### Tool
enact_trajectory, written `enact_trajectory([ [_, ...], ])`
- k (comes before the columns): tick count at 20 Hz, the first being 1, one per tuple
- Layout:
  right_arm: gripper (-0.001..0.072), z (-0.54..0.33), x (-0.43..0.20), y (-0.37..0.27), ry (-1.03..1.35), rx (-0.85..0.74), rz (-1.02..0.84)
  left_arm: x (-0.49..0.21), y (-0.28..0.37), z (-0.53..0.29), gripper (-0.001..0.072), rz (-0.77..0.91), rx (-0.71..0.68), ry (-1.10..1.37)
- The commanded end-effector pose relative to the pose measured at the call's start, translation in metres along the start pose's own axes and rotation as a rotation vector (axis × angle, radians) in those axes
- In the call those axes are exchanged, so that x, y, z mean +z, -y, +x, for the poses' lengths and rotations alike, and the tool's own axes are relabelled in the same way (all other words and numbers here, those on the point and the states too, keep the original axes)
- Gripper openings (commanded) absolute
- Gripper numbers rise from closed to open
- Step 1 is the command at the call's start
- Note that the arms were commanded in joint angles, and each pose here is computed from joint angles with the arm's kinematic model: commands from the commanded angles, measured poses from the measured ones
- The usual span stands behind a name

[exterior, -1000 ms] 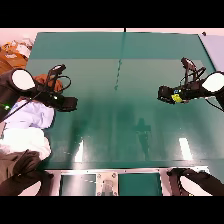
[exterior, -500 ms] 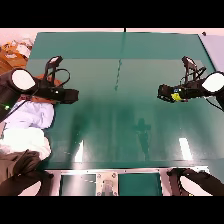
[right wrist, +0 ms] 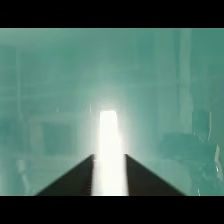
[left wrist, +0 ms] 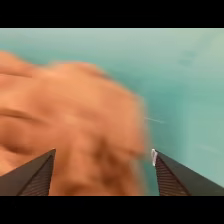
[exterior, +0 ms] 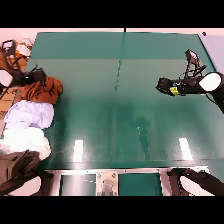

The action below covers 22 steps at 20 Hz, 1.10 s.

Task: Fold the shirts.

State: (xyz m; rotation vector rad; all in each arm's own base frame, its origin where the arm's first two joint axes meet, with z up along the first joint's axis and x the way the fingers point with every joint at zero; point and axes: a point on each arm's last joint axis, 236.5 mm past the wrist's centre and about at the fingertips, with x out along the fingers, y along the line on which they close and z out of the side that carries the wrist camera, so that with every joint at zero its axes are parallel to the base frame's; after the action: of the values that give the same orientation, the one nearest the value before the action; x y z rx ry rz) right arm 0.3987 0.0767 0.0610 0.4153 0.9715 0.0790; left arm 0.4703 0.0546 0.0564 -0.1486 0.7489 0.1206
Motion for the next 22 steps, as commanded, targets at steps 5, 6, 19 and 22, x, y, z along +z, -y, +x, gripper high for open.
enact_trajectory([
  [5,0.0291,0.018,0.004,0.005,0.004,-0.009,0.011,-0.058,-0.063,0.104,0.0712,0.121,0.087,-0.097],
  [6,0.0291,0.021,0.003,0.007,-0.003,-0.012,0.013,-0.068,-0.065,0.112,0.0692,0.12,0.086,-0.121],
  [19,0.0016,-0.006,0.01,0.033,-0.041,-0.057,0.059,0.096,0.04,-0.005,0.002,0.237,-0.092,0.045],
  [22,0.0016,-0.026,0.021,0.055,-0.019,-0.086,0.076,0.136,0.148,-0.087,0.002,0.339,-0.287,0.19],
])
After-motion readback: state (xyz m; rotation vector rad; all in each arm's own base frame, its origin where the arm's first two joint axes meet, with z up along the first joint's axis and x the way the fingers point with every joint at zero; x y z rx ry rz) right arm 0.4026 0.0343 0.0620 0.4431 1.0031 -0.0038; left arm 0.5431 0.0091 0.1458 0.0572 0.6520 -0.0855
